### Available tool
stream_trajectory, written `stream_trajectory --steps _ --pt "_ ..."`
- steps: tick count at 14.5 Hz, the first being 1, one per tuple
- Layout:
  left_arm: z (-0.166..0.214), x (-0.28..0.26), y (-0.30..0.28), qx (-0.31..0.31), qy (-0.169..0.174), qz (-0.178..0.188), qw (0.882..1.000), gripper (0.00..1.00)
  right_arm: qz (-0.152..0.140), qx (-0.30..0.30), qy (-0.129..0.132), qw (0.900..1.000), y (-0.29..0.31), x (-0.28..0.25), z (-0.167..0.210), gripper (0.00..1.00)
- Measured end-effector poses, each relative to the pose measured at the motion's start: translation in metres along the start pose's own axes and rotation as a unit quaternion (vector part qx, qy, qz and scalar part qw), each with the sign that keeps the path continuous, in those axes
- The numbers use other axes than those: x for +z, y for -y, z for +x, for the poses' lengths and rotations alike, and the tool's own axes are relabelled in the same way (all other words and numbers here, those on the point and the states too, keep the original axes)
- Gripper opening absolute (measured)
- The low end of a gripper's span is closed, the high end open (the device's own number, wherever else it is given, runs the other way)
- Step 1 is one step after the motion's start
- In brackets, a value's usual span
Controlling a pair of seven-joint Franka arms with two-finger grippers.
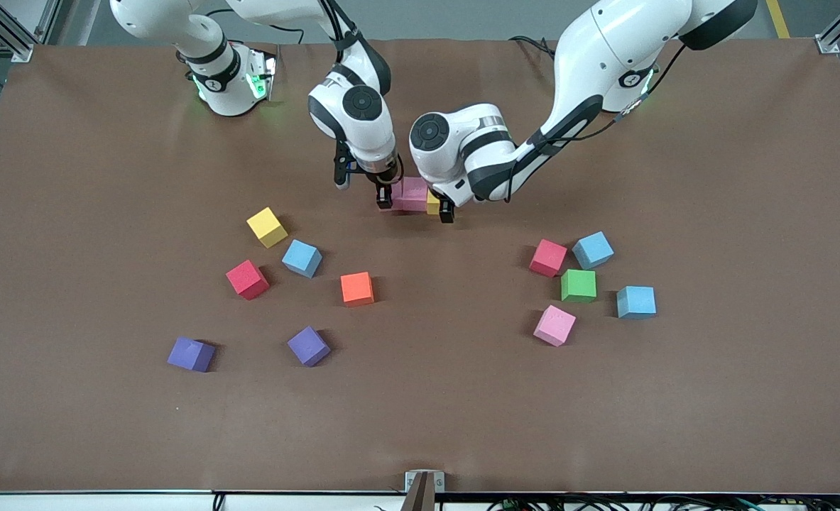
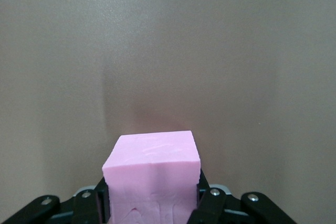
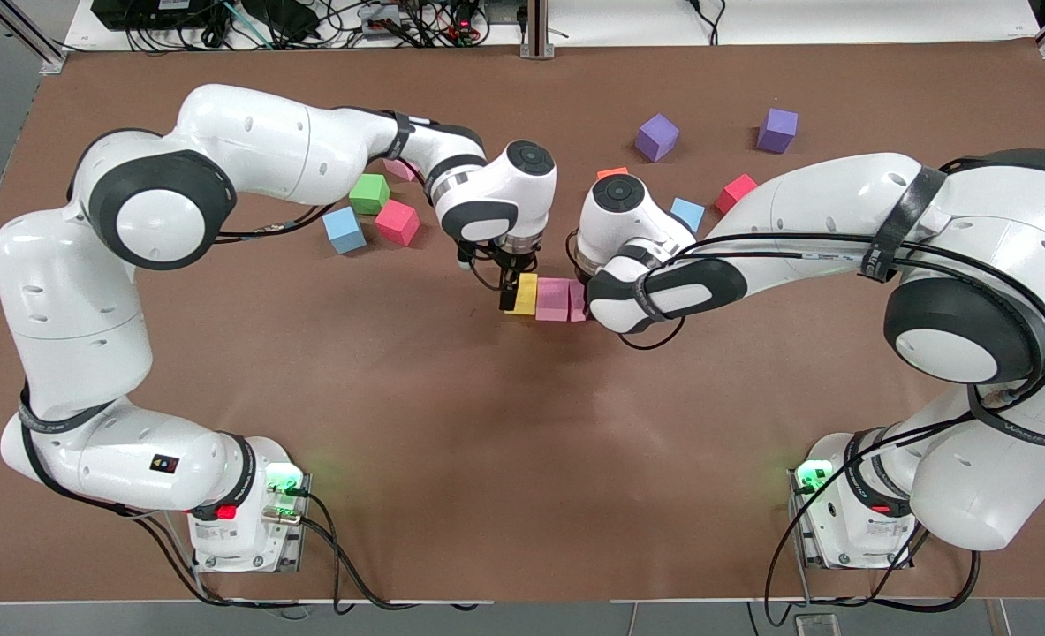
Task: Arrange 11 blocks into digit 3
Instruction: 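Lower the pink and yellow cubes beside the placed pink cube in a row, then open both grippers and lift them away from the cube row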
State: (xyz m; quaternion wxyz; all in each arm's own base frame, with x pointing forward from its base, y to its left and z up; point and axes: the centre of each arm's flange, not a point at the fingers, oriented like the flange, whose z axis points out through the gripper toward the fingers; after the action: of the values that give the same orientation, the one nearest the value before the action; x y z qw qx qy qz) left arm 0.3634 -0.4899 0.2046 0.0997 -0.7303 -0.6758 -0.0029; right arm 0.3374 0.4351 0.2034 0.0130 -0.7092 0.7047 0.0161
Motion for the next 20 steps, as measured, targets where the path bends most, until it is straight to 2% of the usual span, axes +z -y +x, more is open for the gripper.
stream_trajectory --steps 4,7,8,10,12,14,16,18,20 --pt "-0.014 -0.032 0.018 0.011 -0.002 0.013 1.0 1.0 0.0 0.0 0.0 1.0 0.0 0.0 0.0 0.59" --pt "-0.006 -0.068 0.024 0.033 0.006 0.025 0.999 1.0 0.0 0.0 0.0 1.0 0.0 0.0 0.0 0.59" --pt "0.003 -0.082 0.022 0.037 0.009 0.03 0.999 1.0 0.0 0.0 0.0 1.0 0.0 0.0 0.0 0.63" --pt "0.027 -0.113 0.013 0.049 0.02 0.038 0.998 1.0 -0.001 0.0 -0.002 1.0 0.0 0.002 0.0 0.83" --pt "0.05 -0.139 0.005 0.098 0.029 0.042 0.994 1.0 -0.002 0.0 -0.003 1.0 0.0 0.003 0.0 1.0" --pt "0.07 -0.16 0.003 0.173 0.031 0.042 0.984 1.0 -0.007 0.0 -0.008 1.0 0.0 0.005 0.001 1.0" --pt "0.087 -0.179 0.0 0.25 0.035 0.034 0.967 1.0 -0.012 -0.002 -0.013 1.0 0.0 0.005 -0.001 1.0" --pt "0.112 -0.198 -0.01 0.323 0.045 0.021 0.945 1.0 -0.018 -0.009 -0.02 1.0 0.001 0.004 -0.002 1.0" --pt "0.139 -0.21 -0.025 0.387 0.042 0.003 0.921 1.0 -0.035 -0.022 -0.037 0.998 0.001 0.003 -0.002 1.0"
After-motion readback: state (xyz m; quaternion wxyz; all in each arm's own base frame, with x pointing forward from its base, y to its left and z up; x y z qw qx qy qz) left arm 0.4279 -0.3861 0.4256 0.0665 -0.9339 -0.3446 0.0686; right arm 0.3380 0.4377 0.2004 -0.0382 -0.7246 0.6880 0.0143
